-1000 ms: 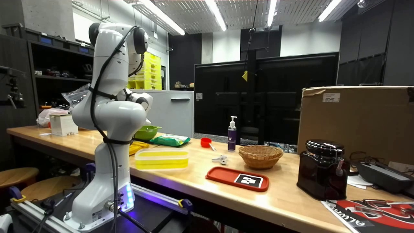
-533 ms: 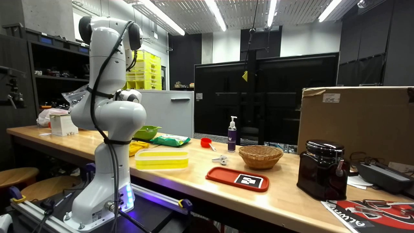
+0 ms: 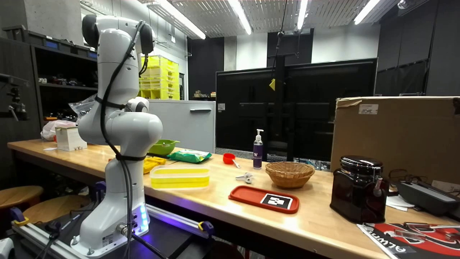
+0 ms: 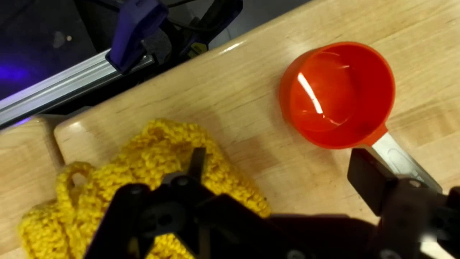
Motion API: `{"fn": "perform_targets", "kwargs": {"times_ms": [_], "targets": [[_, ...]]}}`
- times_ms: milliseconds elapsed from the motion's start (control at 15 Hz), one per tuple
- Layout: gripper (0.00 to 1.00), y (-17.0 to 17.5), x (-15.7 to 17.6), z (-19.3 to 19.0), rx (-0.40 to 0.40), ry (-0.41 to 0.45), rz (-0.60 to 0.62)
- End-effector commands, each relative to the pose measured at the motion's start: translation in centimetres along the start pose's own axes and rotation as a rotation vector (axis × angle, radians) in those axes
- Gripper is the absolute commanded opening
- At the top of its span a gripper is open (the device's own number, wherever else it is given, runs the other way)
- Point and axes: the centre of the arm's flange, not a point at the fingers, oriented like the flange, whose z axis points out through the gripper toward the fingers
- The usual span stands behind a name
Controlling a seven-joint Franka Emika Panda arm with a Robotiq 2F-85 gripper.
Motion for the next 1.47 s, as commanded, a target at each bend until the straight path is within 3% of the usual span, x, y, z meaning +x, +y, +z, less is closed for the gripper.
{"fn": "perform_targets", "kwargs": {"times_ms": [0, 267, 533, 933, 1400], "targets": [[1.00, -0.3, 0.2, -2.7, -0.012, 0.041, -0.004], [1.00, -0.6, 0.8, -5.0, -0.031, 0.071, -0.002], [1.00, 1.4, -0.3, -5.4, -0.046, 0.056, 0.062], [1.00, 5.1, -2.9, -3.3, -0.059, 0.025, 0.170], [1.00, 8.8, -3.9, -0.1, -0.058, -0.011, 0.203]]}}
